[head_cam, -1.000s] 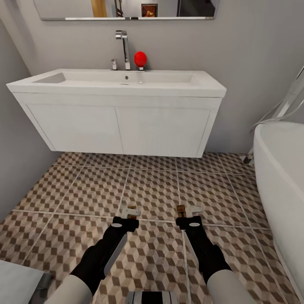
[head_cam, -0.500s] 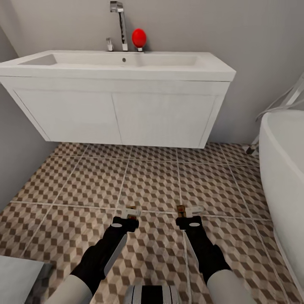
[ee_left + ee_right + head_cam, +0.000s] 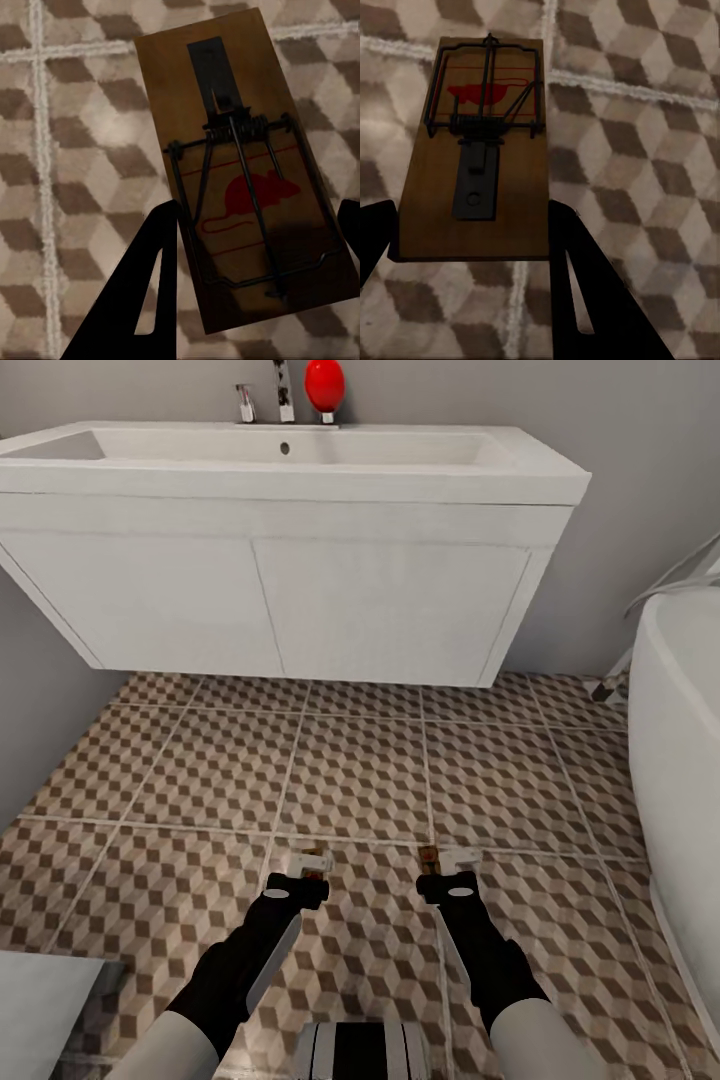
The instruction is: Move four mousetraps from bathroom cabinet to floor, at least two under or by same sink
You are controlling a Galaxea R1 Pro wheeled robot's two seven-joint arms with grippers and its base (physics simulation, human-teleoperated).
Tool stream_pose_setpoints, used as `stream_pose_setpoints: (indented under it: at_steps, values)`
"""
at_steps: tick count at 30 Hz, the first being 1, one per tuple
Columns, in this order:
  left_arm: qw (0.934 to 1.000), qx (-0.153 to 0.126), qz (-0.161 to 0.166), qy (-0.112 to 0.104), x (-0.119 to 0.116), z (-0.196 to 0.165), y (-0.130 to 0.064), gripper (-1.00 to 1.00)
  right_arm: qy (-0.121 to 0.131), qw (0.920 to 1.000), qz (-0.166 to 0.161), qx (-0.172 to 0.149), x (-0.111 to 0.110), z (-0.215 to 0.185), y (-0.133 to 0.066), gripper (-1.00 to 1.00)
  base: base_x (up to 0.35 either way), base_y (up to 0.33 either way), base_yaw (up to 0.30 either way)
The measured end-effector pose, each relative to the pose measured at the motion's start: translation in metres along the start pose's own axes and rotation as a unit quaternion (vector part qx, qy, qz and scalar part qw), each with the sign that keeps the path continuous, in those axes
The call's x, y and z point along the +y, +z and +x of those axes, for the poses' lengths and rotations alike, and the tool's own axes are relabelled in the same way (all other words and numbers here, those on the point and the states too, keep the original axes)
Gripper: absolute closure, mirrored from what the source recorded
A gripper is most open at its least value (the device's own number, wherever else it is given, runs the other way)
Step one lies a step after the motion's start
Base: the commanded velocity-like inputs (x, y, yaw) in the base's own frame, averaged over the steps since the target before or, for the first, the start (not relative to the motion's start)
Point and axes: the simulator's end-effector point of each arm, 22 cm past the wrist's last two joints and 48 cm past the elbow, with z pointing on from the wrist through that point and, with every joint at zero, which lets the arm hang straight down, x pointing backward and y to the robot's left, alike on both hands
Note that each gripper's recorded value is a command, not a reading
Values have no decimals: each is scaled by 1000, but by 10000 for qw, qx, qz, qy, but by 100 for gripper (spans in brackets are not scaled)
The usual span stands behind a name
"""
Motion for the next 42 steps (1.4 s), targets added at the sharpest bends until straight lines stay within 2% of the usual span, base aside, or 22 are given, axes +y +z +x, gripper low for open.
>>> stream_pose_setpoints:
  at_steps: [10,15,17,20,23,28,33,36,39,42]
  values:
    - [9996,265,42,-8,-4,27,19,100,-41,9996,-35,282,6,30,18,100,0,0,0]
    - [9996,272,61,-2,-6,28,21,100,-59,9995,-40,308,7,35,22,100,0,0,0]
    - [9997,232,79,34,-9,26,21,100,-100,9998,-60,188,11,29,21,100,0,0,0]
    - [9999,60,114,60,-13,17,19,100,-288,9988,-211,-335,30,4,17,100,0,0,0]
    - [9999,-94,121,38,-15,9,18,100,-405,9970,-281,-595,40,-10,13,100,0,0,0]
    - [9997,-194,129,18,-18,1,16,100,-457,9931,-252,-1052,39,-70,14,100,0,0,0]
    - [9991,-393,52,114,-7,-67,10,100,-559,9898,-193,-1293,34,-131,21,100,0,0,0]
    - [9992,-324,-188,99,24,-120,13,100,-661,9891,-153,-1310,30,-160,27,100,0,0,0]
    - [9990,-284,-342,68,42,-152,18,100,-755,9892,-123,-1249,27,-174,33,100,0,0,0]
    - [9989,-238,-407,58,50,-160,21,100,-795,9893,-110,-1217,25,-181,36,100,0,0,0]
